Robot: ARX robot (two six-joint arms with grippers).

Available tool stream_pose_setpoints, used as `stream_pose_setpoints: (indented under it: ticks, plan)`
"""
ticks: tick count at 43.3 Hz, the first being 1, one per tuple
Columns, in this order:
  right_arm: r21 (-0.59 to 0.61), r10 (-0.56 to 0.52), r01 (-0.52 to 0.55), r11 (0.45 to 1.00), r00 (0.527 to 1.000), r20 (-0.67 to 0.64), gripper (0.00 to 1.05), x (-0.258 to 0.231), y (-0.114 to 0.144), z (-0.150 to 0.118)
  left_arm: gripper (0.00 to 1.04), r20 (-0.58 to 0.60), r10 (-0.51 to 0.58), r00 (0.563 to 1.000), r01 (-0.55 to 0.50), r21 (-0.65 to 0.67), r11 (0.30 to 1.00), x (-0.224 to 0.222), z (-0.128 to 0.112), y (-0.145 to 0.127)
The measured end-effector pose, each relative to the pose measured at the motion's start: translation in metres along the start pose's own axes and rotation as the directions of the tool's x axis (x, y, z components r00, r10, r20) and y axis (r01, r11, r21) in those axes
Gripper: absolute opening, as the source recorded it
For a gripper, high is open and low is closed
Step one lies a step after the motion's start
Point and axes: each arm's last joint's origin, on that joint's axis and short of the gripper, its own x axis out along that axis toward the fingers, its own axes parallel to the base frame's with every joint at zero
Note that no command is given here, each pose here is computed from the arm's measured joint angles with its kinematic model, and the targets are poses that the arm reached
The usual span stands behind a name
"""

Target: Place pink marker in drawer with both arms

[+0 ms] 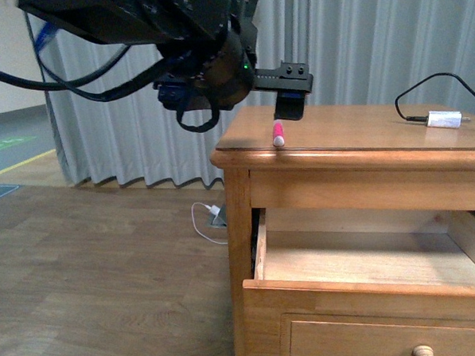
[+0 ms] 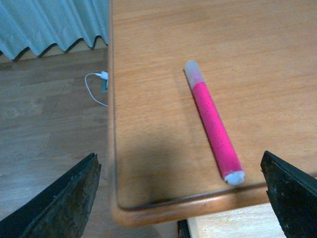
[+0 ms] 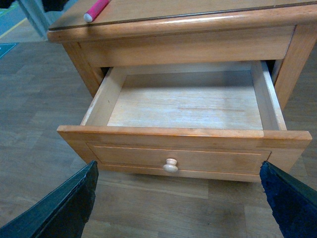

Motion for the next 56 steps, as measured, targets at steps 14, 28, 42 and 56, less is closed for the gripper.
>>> stream_pose_setpoints:
  ticks: [14, 28, 42, 56]
  plan:
    - [0.0, 0.0, 0.0, 1.0, 1.0, 0.0, 0.96, 0.0, 0.0, 0.0, 0.99, -0.063, -0.004, 0.998, 0.005, 0.016, 1.0, 0.039, -0.007, -0.032]
    - [0.0, 0.0, 0.0, 1.0, 1.0, 0.0, 0.96, 0.0, 0.0, 0.0, 0.99, -0.097, 0.018, 0.995, -0.019, -0.008, 1.0, 0.051, -0.01, -0.037]
    - [0.0, 0.0, 0.0, 1.0, 1.0, 0.0, 0.96, 0.0, 0.0, 0.0, 0.66, -0.118, 0.025, 0.993, -0.028, -0.02, 0.999, 0.054, -0.013, -0.035]
    - [0.0, 0.0, 0.0, 1.0, 1.0, 0.0, 0.96, 0.0, 0.0, 0.0, 0.19, -0.104, 0.023, 0.994, -0.026, -0.027, 0.999, 0.058, -0.018, -0.03]
